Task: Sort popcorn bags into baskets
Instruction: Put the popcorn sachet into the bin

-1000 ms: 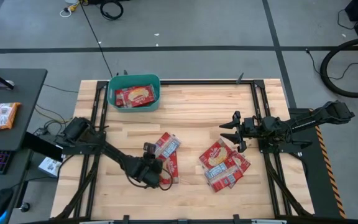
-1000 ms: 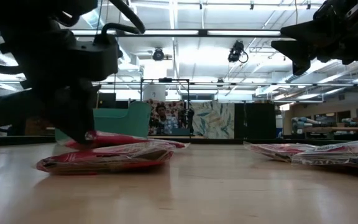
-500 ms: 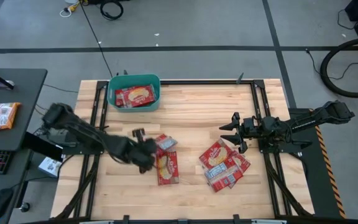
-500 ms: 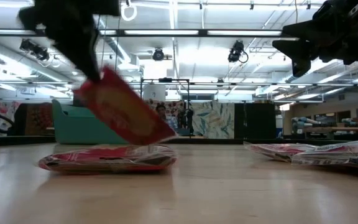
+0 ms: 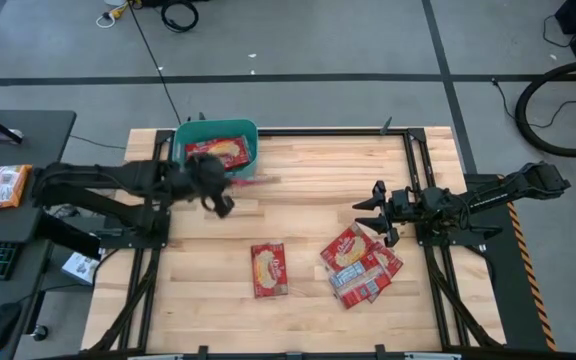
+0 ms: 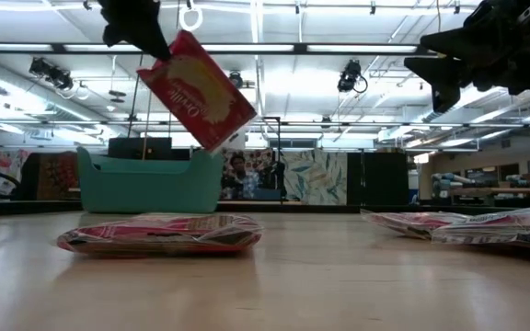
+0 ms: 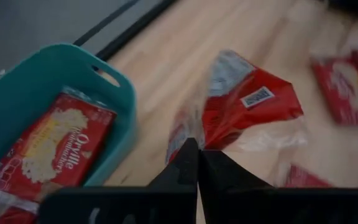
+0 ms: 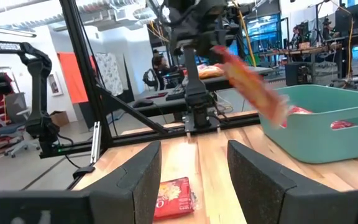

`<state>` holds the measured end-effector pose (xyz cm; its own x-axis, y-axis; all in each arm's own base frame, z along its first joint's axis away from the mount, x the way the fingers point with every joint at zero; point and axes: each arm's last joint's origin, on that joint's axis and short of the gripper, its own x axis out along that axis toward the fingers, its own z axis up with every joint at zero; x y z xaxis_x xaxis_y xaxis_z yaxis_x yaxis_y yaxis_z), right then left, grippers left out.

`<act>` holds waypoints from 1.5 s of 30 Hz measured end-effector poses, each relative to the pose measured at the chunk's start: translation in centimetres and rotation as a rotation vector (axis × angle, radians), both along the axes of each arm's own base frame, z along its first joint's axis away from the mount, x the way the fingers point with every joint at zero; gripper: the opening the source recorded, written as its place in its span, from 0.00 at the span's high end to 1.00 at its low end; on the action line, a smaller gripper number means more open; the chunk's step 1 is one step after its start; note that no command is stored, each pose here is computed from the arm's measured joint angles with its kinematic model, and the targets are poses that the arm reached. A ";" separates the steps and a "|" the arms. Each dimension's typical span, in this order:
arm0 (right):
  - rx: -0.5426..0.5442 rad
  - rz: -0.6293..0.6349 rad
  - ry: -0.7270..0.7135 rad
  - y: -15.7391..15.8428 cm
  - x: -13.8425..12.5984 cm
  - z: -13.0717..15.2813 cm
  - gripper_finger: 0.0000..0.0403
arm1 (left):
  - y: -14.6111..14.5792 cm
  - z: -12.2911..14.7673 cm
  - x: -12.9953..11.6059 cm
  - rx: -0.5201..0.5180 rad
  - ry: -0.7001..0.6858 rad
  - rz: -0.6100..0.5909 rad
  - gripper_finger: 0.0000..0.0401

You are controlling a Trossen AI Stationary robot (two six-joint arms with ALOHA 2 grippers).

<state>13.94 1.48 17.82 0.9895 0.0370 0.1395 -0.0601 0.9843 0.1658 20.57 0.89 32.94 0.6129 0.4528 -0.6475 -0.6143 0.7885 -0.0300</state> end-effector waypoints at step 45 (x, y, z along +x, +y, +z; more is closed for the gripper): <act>0.007 0.003 -0.007 0.0 0.0 0.1 0.53 | 15.6 -6.7 -7.8 -0.360 -0.136 0.557 0.99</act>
<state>13.93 1.49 17.89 0.9884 0.0387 0.1469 -0.0640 0.9830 0.1718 12.75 16.48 26.26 0.4373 0.4955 -0.7505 -0.8982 0.2816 -0.3375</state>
